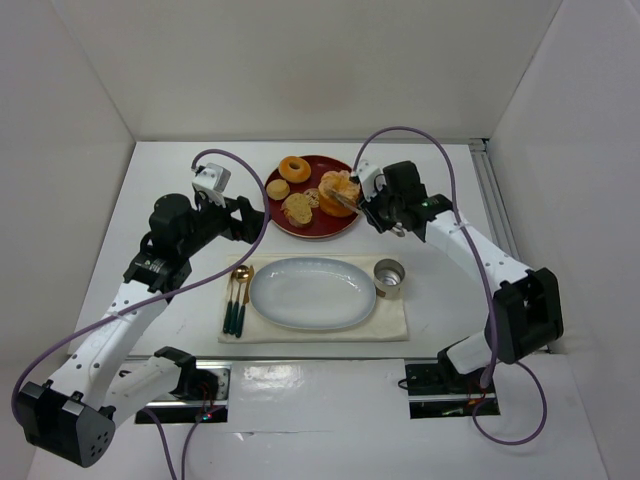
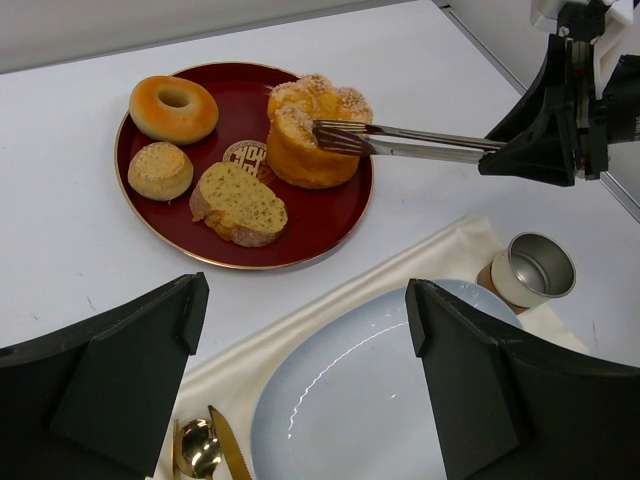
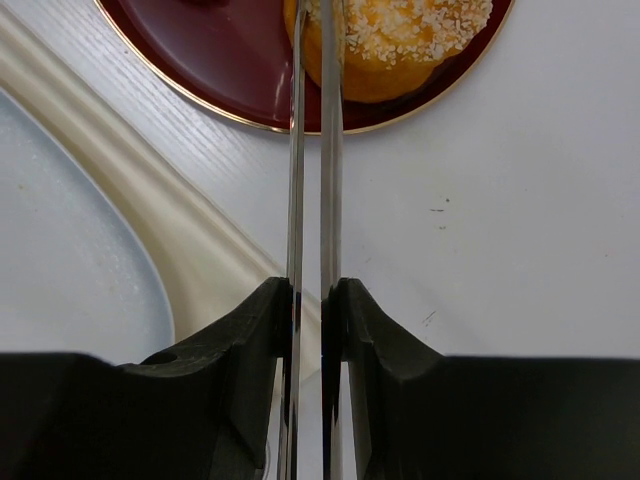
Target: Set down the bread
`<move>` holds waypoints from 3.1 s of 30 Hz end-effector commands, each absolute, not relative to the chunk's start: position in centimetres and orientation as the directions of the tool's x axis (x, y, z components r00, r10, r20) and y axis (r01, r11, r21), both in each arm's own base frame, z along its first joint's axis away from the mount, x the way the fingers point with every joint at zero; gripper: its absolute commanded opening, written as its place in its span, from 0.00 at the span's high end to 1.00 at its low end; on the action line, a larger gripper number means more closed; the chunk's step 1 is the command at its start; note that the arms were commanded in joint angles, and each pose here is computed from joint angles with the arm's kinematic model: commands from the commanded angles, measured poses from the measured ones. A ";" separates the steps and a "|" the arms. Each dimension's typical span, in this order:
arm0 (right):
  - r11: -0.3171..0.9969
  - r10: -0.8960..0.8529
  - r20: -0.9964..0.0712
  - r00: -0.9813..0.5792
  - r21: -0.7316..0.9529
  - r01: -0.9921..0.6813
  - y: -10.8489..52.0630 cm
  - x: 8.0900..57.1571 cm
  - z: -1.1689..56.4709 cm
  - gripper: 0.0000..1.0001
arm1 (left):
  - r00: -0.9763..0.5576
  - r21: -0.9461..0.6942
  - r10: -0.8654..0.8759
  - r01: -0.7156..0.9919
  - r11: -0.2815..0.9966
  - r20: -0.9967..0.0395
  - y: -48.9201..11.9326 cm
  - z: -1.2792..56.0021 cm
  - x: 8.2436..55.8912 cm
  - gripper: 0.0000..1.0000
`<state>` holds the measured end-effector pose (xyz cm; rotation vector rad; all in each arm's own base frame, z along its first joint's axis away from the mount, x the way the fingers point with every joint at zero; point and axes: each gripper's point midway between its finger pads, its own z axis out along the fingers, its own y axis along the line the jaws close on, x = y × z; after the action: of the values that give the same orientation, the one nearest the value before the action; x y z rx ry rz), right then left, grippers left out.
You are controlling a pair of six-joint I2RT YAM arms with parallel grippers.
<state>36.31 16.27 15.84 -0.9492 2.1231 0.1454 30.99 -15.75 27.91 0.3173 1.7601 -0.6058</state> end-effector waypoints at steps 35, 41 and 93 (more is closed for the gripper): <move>0.454 -0.487 -0.855 -0.180 -0.072 -0.888 19.7 24.5 27.6 1.00 | -0.220 -0.194 -0.088 0.527 0.827 -0.972 -15.8 28.9 31.1 0.00; 0.363 -0.504 -0.846 -0.175 -0.023 -0.932 19.9 21.3 27.1 1.00 | -0.219 -0.193 -0.089 0.519 0.832 -0.972 -15.6 28.9 31.2 0.00; 0.264 -0.666 -0.677 -0.314 0.180 -0.948 19.1 16.7 19.1 0.73 | -0.204 -0.181 -0.085 0.515 0.838 -0.975 -15.4 29.2 31.1 0.00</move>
<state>16.55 18.91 18.72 -1.4516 2.0862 0.7970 31.24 -15.34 27.92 0.3209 1.7543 -0.5699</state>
